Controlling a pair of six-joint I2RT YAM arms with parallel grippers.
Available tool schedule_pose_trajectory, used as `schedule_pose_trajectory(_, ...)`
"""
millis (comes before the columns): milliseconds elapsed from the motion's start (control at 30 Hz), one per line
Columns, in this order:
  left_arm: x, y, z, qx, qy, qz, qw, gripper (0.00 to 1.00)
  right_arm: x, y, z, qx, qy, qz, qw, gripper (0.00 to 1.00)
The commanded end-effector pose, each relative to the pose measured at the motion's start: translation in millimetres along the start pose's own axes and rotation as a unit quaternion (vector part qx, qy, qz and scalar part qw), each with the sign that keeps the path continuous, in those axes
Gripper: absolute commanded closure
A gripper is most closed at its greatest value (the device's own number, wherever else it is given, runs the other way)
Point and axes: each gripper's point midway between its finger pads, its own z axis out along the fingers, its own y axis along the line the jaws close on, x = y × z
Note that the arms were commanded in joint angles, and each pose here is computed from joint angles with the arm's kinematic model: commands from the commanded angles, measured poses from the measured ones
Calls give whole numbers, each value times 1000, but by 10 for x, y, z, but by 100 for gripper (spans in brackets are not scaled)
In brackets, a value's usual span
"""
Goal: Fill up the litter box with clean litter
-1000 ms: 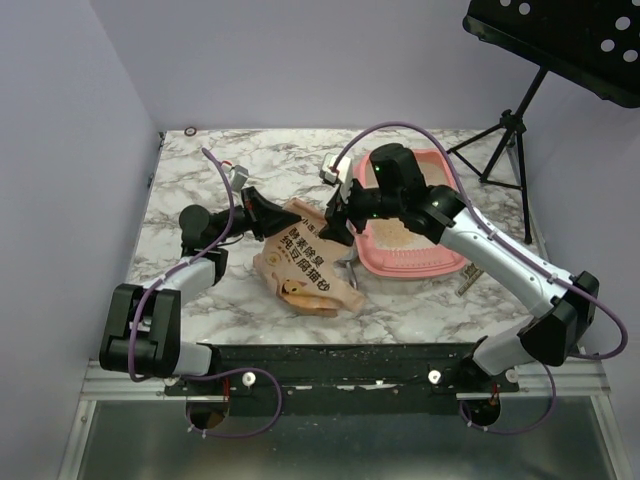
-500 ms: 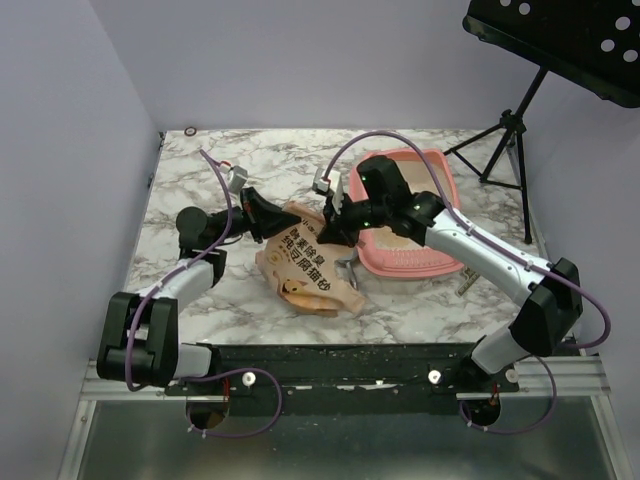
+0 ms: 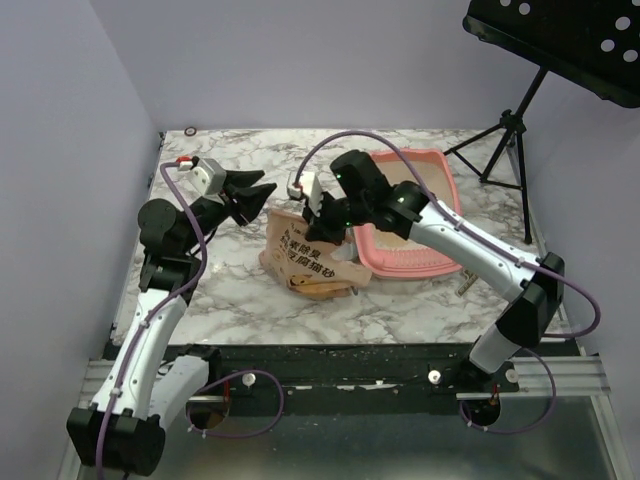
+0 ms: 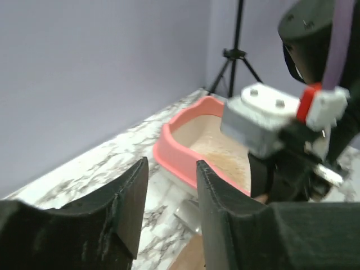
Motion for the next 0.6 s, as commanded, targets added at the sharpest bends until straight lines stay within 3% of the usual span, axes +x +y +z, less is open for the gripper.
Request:
schedule_pose_trajectory(0, 197, 497, -321, -189, 61, 13, 980, 50, -368, 78, -25, 9, -4, -73, 997, 99)
schedule_pose_trajectory(133, 352, 590, -606, -266, 96, -11, 959, 47, -403, 214, 87, 11, 41, -121, 992, 99)
schedule_pose_trajectory(400, 719, 344, -690, -252, 214, -140, 933, 44, -249, 297, 270, 59, 102, -209, 971, 99)
schedule_pose_trajectory(567, 490, 344, -788, -270, 230, -114, 928, 45, -202, 273, 290, 84, 105, -238, 962, 99)
